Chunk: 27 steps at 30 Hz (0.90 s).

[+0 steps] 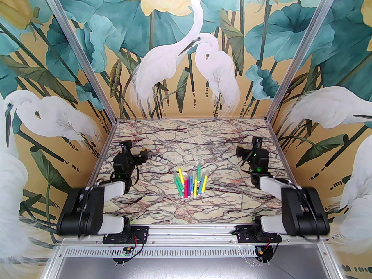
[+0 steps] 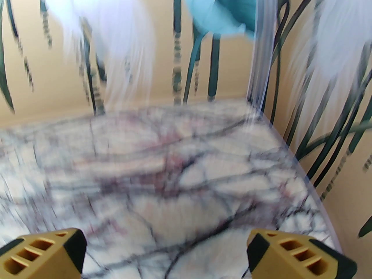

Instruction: Open the pen caps

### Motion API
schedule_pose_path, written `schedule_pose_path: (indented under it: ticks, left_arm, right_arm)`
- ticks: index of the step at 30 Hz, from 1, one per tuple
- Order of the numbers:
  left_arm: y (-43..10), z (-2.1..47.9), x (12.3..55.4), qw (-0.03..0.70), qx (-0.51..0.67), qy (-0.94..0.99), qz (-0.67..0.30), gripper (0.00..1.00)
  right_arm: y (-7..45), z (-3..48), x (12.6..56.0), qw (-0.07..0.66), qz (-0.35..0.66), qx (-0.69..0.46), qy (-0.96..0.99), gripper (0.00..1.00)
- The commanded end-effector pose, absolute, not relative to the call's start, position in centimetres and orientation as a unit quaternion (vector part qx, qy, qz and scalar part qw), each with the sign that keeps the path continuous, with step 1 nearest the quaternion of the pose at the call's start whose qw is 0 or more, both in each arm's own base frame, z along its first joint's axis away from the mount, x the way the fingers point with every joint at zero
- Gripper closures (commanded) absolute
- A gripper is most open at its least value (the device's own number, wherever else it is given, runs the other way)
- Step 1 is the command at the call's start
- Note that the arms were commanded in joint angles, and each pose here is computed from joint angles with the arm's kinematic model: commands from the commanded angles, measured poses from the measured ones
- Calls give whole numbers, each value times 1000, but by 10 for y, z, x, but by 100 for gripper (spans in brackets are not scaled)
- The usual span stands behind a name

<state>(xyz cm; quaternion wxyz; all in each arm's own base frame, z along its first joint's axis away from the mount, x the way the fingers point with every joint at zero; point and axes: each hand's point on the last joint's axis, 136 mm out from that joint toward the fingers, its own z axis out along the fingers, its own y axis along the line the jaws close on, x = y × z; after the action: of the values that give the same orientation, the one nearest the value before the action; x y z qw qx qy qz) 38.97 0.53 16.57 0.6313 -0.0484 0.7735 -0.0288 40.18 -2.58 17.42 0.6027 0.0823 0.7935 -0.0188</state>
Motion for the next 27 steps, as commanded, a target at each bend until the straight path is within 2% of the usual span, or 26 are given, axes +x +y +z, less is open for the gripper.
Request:
schedule_pose_path:
  ticks: [1,8,15,23,24,27]
  left_arm:
    - [4,175,383,609,-73,789,-31,1]
    - [-34,195,366,566,-48,821,-63,1]
    - [-69,205,332,528,-36,839,-125,1]
    - [-100,211,313,495,-20,843,-208,1]
    - [-105,210,312,488,-13,845,-218,1]
    - [-121,208,309,473,14,847,-242,1]
  right_arm:
    - [-38,169,389,529,-36,138,836,0]
    - [12,175,358,427,-16,103,898,3]
    - [89,144,303,294,48,54,953,10]
    - [151,130,256,217,103,24,971,17]
    - [156,129,253,212,107,22,971,21]
    - [171,121,242,188,129,12,974,24]
